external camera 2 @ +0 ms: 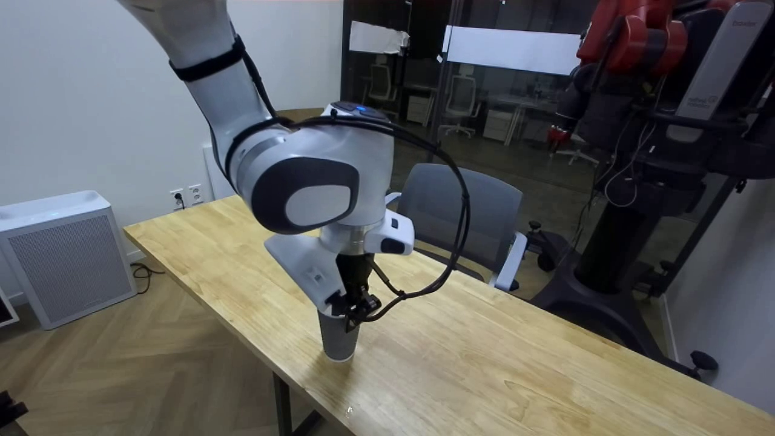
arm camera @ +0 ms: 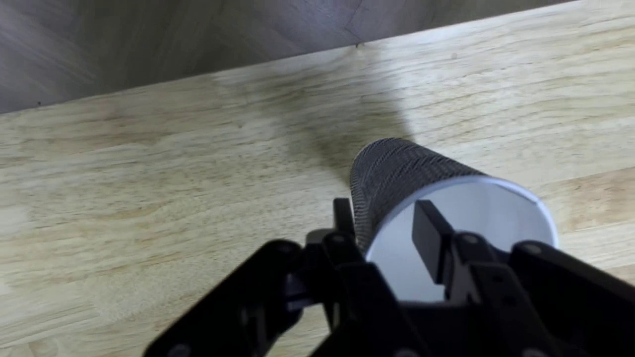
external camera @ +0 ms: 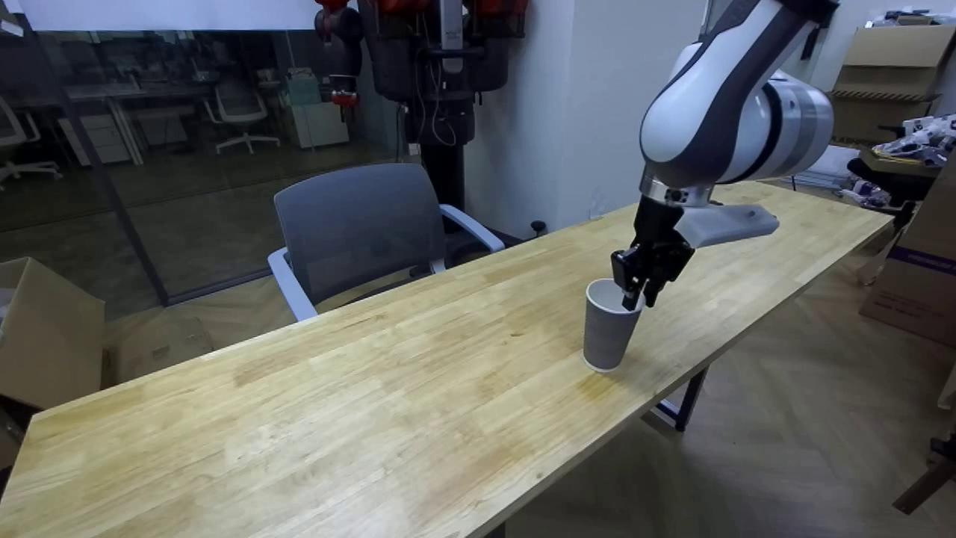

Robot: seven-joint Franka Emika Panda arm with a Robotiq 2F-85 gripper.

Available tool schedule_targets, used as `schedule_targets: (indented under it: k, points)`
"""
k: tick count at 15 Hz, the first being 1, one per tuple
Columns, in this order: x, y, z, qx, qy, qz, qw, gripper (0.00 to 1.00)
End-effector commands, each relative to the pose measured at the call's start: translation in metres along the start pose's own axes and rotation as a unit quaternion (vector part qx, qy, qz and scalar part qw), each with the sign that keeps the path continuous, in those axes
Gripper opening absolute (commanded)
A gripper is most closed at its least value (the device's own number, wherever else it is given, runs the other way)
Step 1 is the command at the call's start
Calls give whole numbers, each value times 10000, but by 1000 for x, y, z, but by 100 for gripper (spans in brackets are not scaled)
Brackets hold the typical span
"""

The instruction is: Move the cup forward

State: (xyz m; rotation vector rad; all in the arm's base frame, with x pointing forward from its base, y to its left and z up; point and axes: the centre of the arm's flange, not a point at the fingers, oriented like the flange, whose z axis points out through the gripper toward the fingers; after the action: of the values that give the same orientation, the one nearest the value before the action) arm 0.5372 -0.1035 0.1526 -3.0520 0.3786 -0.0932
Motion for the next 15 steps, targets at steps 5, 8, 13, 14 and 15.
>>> schedule_targets:
  k: [5, 8, 13, 14, 15]
  points:
    - [-7, 21, -27, 112, 192, 426, 9988, 95]
    - [-4, 29, -44, 1, 360, 455, 9983, 100]
    - [8, 42, -54, -49, 444, 427, 9981, 100]
    - [9, 45, -60, -59, 483, 451, 9978, 100]
    - [9, 47, -65, -64, 505, 462, 9976, 100]
